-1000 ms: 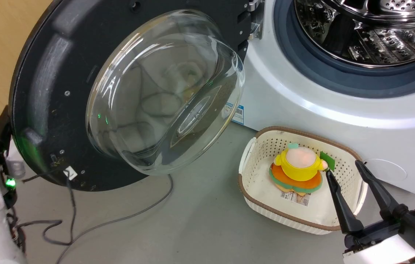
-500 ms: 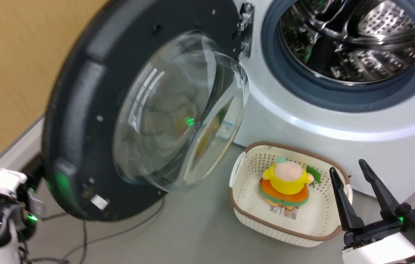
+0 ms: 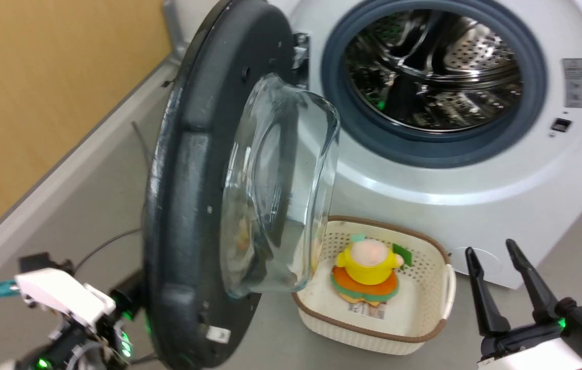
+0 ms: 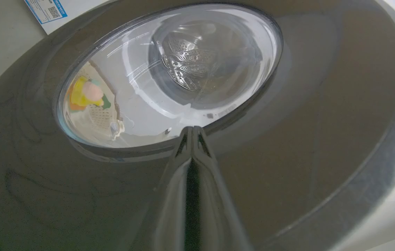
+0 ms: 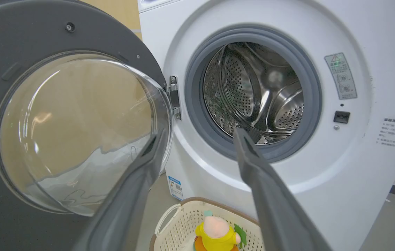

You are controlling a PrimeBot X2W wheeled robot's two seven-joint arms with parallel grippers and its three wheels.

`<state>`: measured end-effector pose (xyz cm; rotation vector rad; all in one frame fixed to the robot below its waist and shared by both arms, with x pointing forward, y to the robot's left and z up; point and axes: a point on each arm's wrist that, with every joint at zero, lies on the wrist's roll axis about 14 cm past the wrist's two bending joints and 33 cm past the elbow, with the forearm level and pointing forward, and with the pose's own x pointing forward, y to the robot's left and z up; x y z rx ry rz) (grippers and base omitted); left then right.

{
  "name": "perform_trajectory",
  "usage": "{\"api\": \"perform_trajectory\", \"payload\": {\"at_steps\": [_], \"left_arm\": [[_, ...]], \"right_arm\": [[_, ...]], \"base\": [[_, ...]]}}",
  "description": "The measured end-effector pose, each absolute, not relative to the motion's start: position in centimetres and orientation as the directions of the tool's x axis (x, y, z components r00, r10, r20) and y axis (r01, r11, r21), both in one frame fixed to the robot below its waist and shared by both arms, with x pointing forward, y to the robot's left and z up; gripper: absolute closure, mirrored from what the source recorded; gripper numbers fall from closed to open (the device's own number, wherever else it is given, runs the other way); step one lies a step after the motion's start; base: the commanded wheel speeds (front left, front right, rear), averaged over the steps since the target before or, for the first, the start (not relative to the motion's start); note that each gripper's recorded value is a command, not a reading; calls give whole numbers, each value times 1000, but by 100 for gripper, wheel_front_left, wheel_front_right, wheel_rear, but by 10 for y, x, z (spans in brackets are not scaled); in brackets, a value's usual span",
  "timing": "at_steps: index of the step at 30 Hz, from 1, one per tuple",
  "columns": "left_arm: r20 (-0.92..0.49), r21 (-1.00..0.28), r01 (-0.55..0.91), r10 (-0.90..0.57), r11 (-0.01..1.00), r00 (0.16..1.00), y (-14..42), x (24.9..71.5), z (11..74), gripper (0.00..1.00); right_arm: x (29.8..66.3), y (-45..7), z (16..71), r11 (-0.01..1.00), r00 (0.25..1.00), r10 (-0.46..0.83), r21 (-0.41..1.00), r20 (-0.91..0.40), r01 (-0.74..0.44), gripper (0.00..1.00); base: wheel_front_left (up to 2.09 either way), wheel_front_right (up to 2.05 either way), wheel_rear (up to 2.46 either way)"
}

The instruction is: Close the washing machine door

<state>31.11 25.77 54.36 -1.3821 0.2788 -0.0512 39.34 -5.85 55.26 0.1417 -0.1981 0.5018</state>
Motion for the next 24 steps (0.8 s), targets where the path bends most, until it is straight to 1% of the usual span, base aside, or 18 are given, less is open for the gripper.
{"api": "perform_trajectory", "payload": {"at_steps": [3, 9, 10, 16, 17, 20, 24], "left_arm": [[-167, -972, -111, -278, 208, 946, 229, 312, 542, 100], [-149, -984, -93, -423, 152, 893, 168, 318, 535, 100], [-144, -988, -96, -483, 123, 864, 137, 324, 531, 100], [-155, -988, -116, -573, 104, 805, 81, 341, 514, 100], [-118, -993, -99, -631, 66, 766, 35, 362, 514, 100], [-111, -994, -91, -645, 64, 756, 13, 378, 513, 100], [-99, -995, -91, -628, 45, 772, -9, 403, 512, 100]], "right_arm": [[389, -67, 553, 879, 870, 440, 88, 223, -468, 0], [381, -90, 551, 908, 897, 386, 82, 215, -410, 0], [377, -109, 549, 927, 915, 346, 73, 207, -367, 0], [367, -146, 543, 962, 950, 248, 66, 189, -265, 0], [357, -176, 538, 982, 972, 164, 62, 169, -177, 0], [349, -193, 534, 991, 982, 112, 62, 154, -123, 0], [342, -214, 531, 997, 989, 42, 62, 141, -51, 0]], "base": [[0, 0, 0], [0, 0, 0], [0, 0, 0], [0, 0, 0], [0, 0, 0], [0, 0, 0], [0, 0, 0]]}}
